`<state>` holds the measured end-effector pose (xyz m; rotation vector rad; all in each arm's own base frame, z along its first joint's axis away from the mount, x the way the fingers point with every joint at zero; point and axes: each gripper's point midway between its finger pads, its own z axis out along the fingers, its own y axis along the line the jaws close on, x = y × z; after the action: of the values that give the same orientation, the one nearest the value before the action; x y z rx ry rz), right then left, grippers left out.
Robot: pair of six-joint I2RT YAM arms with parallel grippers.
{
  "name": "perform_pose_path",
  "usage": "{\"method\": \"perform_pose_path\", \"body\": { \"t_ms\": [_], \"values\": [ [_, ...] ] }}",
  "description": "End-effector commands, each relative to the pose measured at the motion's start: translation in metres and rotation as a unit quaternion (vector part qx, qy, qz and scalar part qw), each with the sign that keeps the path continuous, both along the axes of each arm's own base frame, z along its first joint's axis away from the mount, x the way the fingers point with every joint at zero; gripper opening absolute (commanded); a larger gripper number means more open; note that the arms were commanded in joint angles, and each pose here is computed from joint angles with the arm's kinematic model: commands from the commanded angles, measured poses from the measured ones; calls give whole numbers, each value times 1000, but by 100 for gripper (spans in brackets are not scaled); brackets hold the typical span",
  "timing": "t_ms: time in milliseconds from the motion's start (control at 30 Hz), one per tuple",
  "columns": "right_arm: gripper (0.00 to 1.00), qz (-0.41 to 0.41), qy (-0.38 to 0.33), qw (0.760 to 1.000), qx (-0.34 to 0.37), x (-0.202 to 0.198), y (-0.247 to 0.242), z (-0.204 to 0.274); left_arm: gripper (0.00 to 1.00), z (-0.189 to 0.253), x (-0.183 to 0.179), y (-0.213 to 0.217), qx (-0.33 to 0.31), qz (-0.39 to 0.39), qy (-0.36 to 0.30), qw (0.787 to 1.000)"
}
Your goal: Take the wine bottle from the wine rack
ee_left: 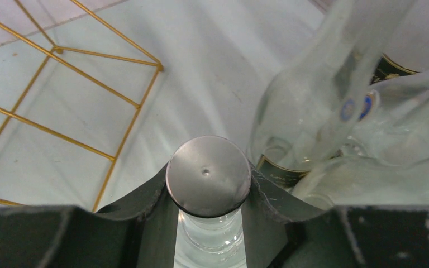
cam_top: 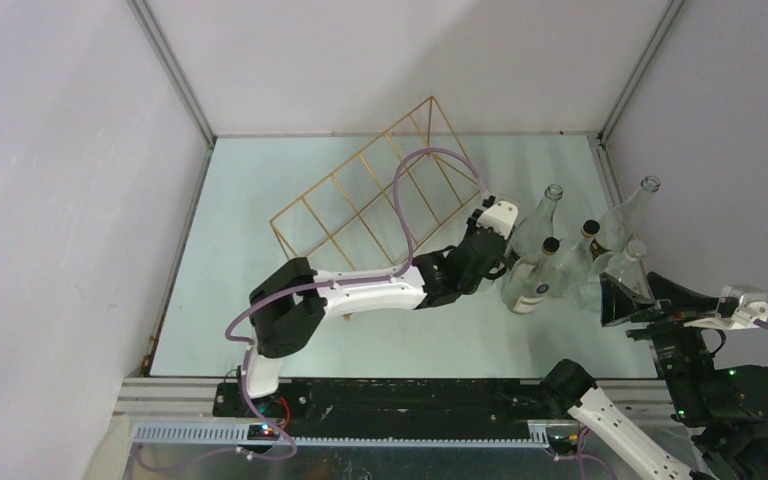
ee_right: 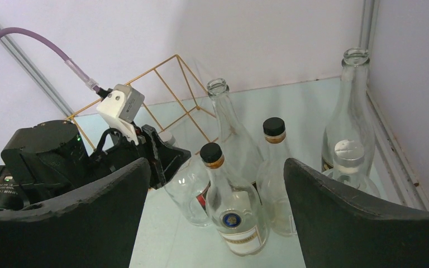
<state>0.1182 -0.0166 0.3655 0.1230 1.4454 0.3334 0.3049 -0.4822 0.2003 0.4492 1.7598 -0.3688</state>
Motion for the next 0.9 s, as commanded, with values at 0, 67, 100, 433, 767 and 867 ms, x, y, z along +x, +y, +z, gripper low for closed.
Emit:
{"method": "perform_pose_path", "body": {
  "t_ms": [0,67,100,433,767,867],
  "values": [
    [92,5,0,1000,9,5,6,3,0,81,-5,-26,-135,-3,-36,990],
    [92,5,0,1000,10,4,5,3,0,81,-9,-31,-137,-7,-33,990],
    [92,4,1,1000,11,4,5,2,0,80,-11,-33,-137,-10,-32,990],
    [92,5,3,1000,11,5,6,2,28,71,-20,-44,-136,-24,-23,990],
    [92,4,6,1000,12,6,7,0,75,77,-18,-29,-121,-3,-34,992],
    [92,5,7,1000,11,6,7,-1,81,81,-18,-21,-116,3,-38,993]
  ]
}}
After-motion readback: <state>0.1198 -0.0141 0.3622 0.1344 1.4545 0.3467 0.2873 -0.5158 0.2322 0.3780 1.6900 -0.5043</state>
